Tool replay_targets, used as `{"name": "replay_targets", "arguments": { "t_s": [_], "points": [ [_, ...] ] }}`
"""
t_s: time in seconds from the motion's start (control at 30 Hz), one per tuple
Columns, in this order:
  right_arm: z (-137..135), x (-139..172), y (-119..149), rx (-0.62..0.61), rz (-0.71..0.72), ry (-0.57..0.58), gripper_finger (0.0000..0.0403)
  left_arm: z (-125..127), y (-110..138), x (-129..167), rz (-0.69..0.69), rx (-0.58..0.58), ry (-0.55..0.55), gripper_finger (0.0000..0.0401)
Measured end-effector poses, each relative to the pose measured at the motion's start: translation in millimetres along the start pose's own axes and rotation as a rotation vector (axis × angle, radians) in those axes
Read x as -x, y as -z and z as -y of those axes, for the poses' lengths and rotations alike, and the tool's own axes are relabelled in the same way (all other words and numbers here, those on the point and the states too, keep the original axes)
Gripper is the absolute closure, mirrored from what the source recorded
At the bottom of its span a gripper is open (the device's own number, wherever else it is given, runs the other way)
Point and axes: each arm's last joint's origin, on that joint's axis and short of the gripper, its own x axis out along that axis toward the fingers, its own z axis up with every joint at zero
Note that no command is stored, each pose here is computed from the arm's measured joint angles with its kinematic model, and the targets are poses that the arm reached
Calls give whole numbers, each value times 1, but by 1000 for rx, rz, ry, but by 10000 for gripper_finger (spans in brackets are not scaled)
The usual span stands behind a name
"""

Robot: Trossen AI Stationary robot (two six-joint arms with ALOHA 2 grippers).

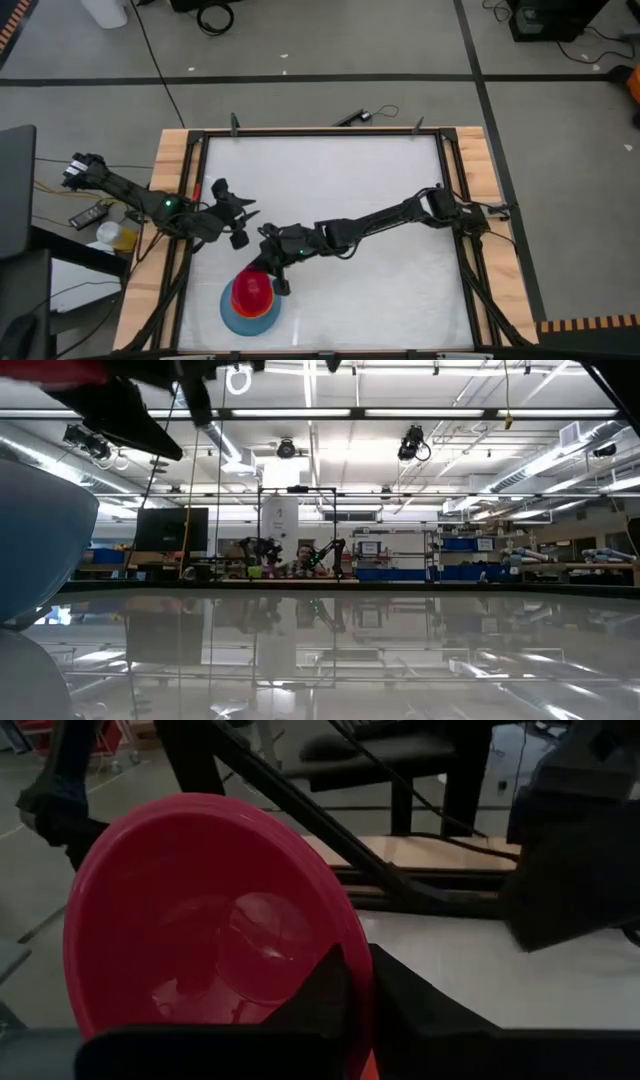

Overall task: Nest bowls inside each other
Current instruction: Stack the red bowl on top of the orange bowl

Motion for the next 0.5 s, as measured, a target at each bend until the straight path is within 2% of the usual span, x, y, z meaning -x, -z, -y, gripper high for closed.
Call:
{"name": "replay_targets", "arguments": {
  "t_s": [0.2,0.37,0.5],
  "points": [
    [4,-15,30,-46,-109,-11,368,0,-1,0,4,22,2,260],
    [5,-13,26,-50,-95,-15,364,0,-1,0,5,24,2,260],
    [11,-13,28,-130,-127,-3,338,0,-1,0,5,24,2,260]
  ]
}}
